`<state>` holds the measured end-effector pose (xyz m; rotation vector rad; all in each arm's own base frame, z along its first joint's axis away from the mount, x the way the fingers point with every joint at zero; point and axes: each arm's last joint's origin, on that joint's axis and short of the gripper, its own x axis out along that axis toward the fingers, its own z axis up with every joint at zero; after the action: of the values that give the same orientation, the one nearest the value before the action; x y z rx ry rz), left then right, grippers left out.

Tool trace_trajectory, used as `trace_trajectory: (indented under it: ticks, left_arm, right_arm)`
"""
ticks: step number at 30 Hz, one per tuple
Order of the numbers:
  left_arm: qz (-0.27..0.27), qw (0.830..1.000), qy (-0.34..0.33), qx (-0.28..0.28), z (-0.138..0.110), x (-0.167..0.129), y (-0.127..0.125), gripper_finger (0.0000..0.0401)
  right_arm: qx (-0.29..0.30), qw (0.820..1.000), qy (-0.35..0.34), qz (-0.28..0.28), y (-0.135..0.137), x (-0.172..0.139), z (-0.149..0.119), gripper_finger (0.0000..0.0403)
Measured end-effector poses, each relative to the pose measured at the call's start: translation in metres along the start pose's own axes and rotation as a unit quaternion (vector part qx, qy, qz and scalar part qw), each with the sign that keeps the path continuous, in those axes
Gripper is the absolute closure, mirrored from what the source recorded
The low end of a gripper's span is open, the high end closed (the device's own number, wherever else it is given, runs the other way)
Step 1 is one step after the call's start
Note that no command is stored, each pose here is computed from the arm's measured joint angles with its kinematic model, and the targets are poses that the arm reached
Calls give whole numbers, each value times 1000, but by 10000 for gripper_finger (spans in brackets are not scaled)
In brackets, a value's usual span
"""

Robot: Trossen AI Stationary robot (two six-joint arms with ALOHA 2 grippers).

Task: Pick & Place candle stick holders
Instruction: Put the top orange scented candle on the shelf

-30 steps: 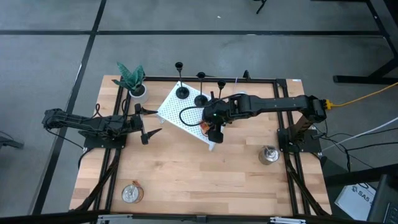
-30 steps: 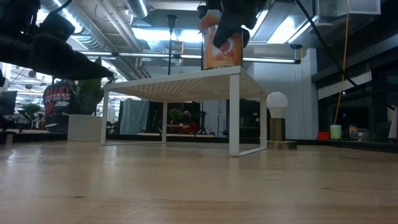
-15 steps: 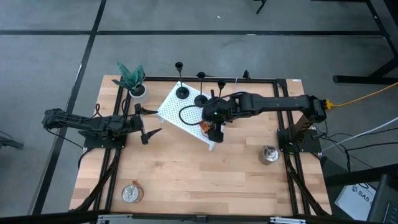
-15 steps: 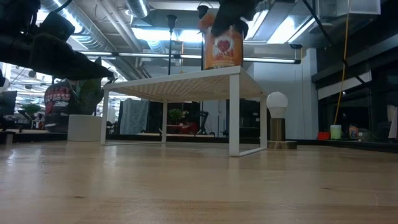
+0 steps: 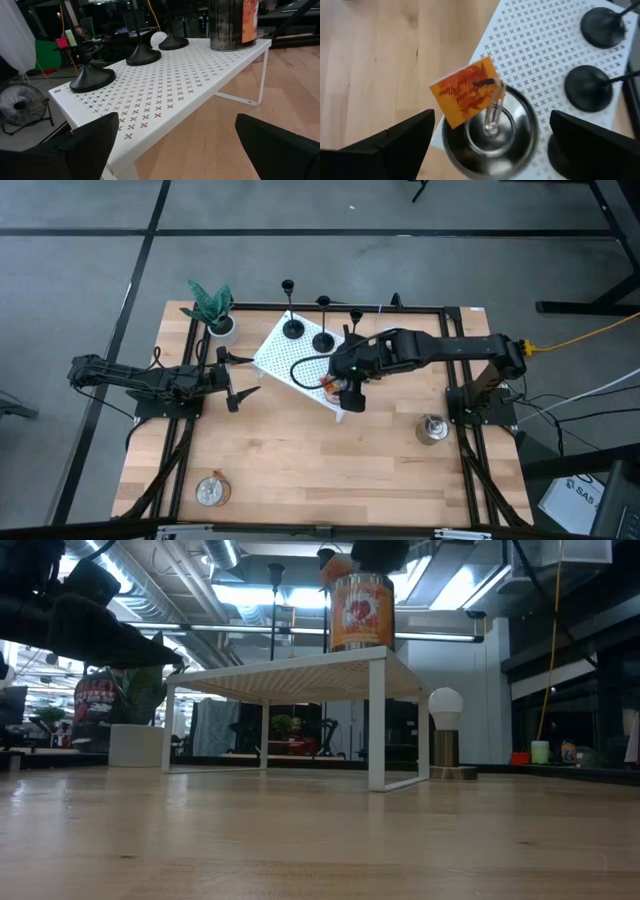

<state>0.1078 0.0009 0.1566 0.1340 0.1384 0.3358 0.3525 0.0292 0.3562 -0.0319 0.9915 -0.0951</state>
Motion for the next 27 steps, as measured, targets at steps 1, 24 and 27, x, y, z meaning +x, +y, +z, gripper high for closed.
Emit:
trace_trajectory:
  ticks: [1, 24, 27]
  left_arm:
    - [0, 1000, 0, 0, 0, 0, 0, 1]
    - [0, 1000, 0, 0, 0, 0, 0, 1]
    - [0, 1000, 0, 0, 0, 0, 0, 1]
  right_arm:
    - [-1, 1000, 0, 0, 1, -4, 1, 3]
    - [5, 995, 43, -86, 79, -37, -42, 3]
    - [17, 995, 22, -101, 82, -34, -57, 3]
